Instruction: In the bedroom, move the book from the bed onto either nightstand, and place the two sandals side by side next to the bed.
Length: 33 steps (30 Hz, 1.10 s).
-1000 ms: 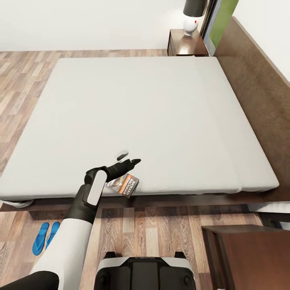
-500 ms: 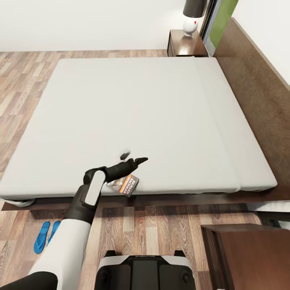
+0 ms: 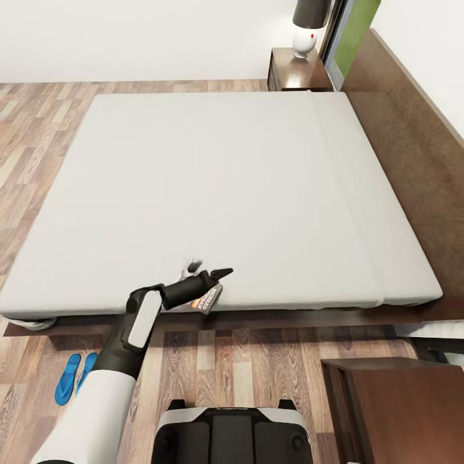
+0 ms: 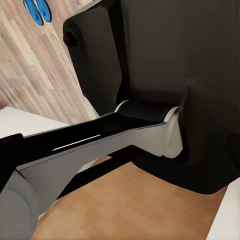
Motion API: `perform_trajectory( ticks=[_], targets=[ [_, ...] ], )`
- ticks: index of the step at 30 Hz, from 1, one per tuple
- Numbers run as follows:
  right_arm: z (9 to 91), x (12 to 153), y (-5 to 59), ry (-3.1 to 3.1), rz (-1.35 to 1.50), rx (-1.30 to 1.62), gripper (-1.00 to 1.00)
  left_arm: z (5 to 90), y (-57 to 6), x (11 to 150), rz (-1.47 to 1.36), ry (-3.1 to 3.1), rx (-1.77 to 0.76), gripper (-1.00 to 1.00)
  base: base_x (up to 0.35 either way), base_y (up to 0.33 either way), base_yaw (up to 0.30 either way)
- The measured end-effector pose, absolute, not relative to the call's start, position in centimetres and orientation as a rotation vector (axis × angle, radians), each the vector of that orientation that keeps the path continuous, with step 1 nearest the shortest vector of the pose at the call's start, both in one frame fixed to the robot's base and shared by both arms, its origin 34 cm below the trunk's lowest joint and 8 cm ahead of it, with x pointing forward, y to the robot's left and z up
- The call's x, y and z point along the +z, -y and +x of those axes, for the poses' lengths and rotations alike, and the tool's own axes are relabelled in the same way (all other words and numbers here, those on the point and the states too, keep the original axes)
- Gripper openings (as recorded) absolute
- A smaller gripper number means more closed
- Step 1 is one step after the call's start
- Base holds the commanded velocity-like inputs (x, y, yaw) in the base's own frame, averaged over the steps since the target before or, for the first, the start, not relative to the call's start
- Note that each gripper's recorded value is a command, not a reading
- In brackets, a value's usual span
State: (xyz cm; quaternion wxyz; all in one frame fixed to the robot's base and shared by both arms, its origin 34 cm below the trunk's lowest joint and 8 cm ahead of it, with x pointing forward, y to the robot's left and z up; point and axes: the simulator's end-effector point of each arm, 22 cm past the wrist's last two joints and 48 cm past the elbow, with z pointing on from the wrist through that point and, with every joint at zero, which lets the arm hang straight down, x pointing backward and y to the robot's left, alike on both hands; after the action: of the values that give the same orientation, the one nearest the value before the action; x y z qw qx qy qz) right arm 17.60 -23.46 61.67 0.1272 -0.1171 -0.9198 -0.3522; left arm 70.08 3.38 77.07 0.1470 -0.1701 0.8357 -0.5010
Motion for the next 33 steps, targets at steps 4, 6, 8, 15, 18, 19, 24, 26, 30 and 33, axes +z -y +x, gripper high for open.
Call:
perform_trajectory(
  ticks=[4,6,8,15,18,19,24,26,30,33],
  targets=[
    [17.6,61.7,23.5,2.677,-0.34,-1.024,1.0,65.4,-4.2,75.2,-0.531,-2.438,-1.486,1.0,0.0,0.0,0.0],
    [17.6,61.7,23.5,2.677,-0.34,-1.024,1.0,63.8,-4.6,74.6,-0.522,-2.458,-1.494,1.0,0.0,0.0,0.0],
    [17.6,61.7,23.5,2.677,-0.34,-1.023,1.0,60.9,-5.8,73.2,-0.498,-2.516,-1.479,1.0,0.0,0.0,0.0],
    [17.6,61.6,23.5,2.678,-0.34,-1.023,1.0,54.6,-12.0,71.4,-0.464,-2.524,-1.453,1.0,0.0,0.0,0.0],
    [17.6,61.6,23.5,2.678,-0.341,-1.023,1.0,51.1,-14.4,70.2,-0.478,-2.54,-1.432,1.0,0.0,0.0,0.0],
    [17.6,61.6,23.5,2.678,-0.341,-1.023,1.0,49.8,-15.2,69.5,-0.492,-2.552,-1.41,1.0,0.0,0.0,0.0],
    [17.6,61.6,23.5,2.678,-0.342,-1.023,1.0,45.5,-18.8,65.5,-0.547,-2.591,-1.254,1.0,0.0,0.0,0.0],
    [17.6,61.6,23.5,2.679,-0.341,-1.021,1.0,43.5,-20.4,63.7,-0.563,-2.599,-1.163,1.0,0.0,0.0,0.0],
    [17.6,61.6,23.5,2.68,-0.342,-1.019,1.0,41.7,-21.6,62.5,-0.585,-2.618,-1.103,1.0,0.0,0.0,0.0],
    [17.8,61.6,23.6,2.684,-0.345,-1.021,1.0,39.6,-22.1,61.4,-0.627,-2.658,-1.07,1.0,0.0,0.0,0.0]
  ],
)
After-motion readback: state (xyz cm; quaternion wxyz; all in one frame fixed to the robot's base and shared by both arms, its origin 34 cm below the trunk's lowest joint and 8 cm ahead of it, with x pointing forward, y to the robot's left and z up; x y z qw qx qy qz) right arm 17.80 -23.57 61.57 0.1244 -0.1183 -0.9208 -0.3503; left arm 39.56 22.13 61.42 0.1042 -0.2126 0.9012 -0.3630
